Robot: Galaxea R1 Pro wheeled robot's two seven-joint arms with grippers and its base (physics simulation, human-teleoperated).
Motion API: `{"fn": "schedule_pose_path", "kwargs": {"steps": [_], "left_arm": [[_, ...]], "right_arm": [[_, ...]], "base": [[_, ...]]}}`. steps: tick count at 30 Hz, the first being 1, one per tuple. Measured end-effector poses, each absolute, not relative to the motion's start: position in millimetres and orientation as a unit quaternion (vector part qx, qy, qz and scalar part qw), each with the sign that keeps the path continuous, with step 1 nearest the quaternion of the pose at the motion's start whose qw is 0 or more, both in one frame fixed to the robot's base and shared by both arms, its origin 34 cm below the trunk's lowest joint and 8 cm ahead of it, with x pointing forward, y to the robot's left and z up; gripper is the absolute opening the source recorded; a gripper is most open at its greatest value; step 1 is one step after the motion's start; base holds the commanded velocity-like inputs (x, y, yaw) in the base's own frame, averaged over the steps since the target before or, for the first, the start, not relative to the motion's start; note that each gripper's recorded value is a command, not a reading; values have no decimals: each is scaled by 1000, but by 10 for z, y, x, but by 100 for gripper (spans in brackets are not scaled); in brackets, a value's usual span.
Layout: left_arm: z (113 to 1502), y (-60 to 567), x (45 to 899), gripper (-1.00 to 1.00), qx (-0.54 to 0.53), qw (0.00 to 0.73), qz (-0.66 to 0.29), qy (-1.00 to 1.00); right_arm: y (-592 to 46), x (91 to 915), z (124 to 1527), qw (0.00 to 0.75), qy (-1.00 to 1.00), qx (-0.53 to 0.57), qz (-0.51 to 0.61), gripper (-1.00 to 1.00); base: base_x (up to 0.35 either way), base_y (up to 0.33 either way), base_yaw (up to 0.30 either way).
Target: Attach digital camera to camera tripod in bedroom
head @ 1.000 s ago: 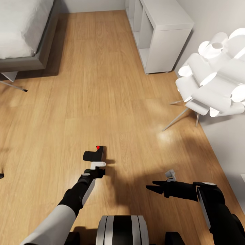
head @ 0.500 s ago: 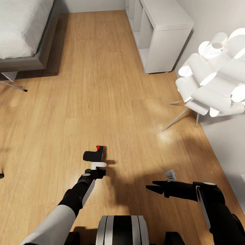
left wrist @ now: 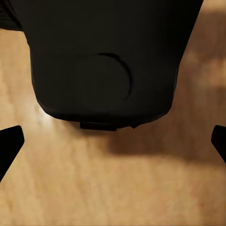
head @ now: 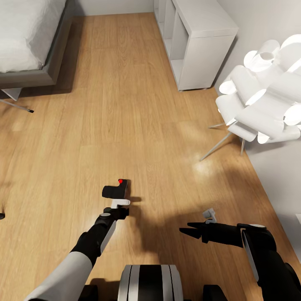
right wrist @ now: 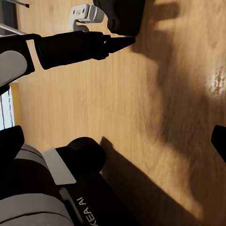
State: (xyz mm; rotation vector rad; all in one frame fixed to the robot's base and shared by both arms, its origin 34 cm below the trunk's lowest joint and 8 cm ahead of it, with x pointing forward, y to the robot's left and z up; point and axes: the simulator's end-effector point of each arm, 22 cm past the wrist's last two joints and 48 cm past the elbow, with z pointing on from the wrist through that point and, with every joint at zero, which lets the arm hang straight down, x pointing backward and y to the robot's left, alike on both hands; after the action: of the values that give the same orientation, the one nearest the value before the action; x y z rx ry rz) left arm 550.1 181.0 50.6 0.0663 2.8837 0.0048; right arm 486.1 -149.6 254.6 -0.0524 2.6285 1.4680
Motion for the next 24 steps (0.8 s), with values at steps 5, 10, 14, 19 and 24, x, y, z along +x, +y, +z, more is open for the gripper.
{"fn": "schedule_pose_path", "kwargs": {"steps": [5,10,14,19,24], "left_arm": [[510,1811,5506,100,23,128,2,991],[516,1823,5517,100,23,130,7,991],[523,1860,5528,100,21,131,16,991],[521,1883,5522,100,20,130,21,991],[522,1894,5526,100,20,131,23,991]], "right_arm": [[-1495,4862,2546,65,871,-17,487,100],[-1500,4861,2544,65,871,-17,486,100],[-1499,4861,2544,65,871,-18,486,100],[-1497,4862,2547,66,871,-17,487,100],[-1497,4861,2545,65,871,-17,486,100]], "base": [[0,0,0],[0,0,0],[3,0,0],[84,0,0],[46,0,0]]}}
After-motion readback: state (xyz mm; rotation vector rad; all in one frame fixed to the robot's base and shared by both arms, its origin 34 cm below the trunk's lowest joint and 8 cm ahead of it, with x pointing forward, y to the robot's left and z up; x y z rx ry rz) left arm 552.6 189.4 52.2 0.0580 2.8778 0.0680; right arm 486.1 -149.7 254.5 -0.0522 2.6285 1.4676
